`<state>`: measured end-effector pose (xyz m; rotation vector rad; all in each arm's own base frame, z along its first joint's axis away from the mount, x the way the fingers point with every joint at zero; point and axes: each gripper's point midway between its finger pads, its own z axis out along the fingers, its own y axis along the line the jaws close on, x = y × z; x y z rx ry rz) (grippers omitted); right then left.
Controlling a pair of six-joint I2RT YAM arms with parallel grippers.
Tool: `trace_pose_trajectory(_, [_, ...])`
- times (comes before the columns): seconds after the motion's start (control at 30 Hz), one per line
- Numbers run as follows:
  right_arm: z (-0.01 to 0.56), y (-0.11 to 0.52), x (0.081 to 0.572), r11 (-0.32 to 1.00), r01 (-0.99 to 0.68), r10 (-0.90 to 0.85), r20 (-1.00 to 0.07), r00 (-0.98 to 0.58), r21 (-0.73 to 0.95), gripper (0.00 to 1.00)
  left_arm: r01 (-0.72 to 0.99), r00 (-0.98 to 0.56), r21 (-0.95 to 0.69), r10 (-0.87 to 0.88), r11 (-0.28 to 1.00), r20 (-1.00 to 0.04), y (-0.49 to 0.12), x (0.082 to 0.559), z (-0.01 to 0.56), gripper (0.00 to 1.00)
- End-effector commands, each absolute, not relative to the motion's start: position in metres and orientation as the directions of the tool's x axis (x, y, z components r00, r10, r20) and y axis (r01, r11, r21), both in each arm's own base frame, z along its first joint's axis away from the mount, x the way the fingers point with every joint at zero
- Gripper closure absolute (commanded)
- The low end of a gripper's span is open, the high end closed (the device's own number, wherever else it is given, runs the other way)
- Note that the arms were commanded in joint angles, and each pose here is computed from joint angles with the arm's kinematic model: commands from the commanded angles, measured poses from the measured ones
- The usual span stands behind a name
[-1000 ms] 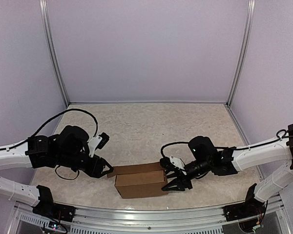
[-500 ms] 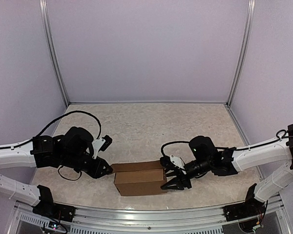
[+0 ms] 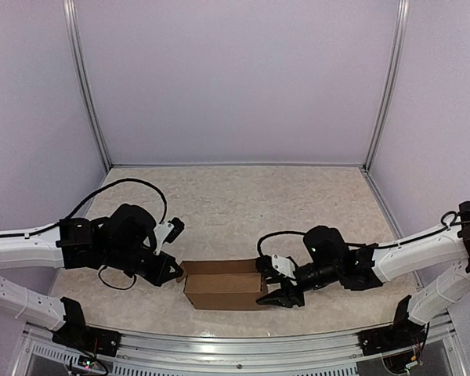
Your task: Fold the paper box
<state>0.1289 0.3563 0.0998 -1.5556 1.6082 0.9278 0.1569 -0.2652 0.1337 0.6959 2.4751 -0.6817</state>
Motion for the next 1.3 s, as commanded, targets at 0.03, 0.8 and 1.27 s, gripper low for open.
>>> trace_pose_trajectory(0.03, [0.11,0.36,0.145,0.144,-0.983,-0.44,-0.897,0.039,-0.113,0.77,0.555,-0.761,-0.353,0.289,0.753,-0.581,-0.277,0.166,0.144,1.0])
trace_pose_trajectory(0.8, [0.087,0.363,0.154,0.335,-0.933,-0.376,-0.927,-0.007,-0.129,0.77,0.475,-0.785,-0.269,0.265,0.838,-0.56,-0.274,0.179,0.104,1.0])
trace_pose_trajectory(1.27, [0.082,0.363,0.156,0.36,-0.93,-0.355,-0.933,-0.056,-0.081,0.73,0.472,-0.773,-0.192,0.3,0.86,-0.559,-0.271,0.172,0.081,1.0])
